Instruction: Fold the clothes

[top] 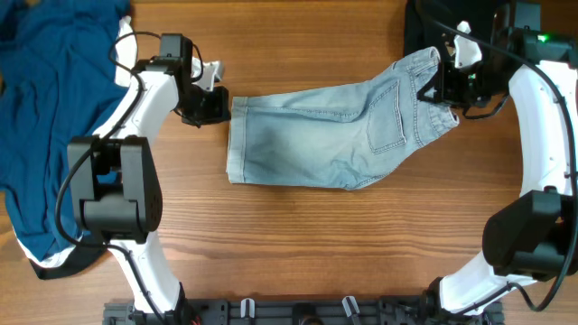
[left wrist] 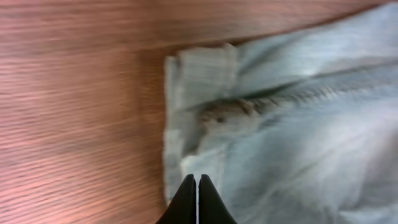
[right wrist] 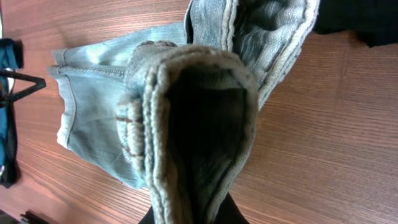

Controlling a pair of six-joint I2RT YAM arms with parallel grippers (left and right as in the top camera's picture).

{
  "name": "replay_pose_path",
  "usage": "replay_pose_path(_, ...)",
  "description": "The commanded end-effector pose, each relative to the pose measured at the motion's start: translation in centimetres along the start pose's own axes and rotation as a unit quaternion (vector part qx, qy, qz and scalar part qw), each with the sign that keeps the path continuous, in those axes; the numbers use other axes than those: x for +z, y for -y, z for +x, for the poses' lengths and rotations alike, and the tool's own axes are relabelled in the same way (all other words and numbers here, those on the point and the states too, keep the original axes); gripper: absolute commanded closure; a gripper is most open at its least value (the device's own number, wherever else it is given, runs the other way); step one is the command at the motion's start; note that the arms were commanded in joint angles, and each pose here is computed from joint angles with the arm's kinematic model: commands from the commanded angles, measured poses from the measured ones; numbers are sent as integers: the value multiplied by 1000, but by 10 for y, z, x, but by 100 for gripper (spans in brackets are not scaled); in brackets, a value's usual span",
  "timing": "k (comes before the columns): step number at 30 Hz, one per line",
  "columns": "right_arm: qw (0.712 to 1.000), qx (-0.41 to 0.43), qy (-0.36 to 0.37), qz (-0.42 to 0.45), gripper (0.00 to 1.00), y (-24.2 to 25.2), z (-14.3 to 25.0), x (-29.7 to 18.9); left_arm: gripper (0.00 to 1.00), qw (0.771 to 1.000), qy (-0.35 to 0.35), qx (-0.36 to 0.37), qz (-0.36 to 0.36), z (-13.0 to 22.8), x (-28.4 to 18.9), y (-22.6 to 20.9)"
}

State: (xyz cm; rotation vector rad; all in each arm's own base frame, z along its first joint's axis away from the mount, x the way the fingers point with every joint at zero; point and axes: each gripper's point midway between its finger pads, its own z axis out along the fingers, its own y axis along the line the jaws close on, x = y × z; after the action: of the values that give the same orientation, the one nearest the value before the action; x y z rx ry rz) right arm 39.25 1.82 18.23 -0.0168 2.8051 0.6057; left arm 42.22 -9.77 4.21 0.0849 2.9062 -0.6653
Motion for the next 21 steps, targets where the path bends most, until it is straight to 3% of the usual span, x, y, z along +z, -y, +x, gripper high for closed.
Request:
replay_pose_path(1,999,-24,25,-23,96,-16,-7,-14,96,998,-30,8,53,14,15,9)
replay_pose_path(6,999,-24,26,-23,96,-16,-7,-14,96,996,-67,-12,52,48,43,-6)
replay_pose_path(11,999,-17,25,-33,96,-23,-7,-12,96,997,-56,-34,36,51,54,-16)
replay_pose_path(15,997,-41,22,-59,96,-71,-11,5,96,997,-49,-58,27,57,63,-23)
replay_pose_path(21,994,-96,14,-55,96,-191,1,76,96,996,-53,-64,27,64,68,-25)
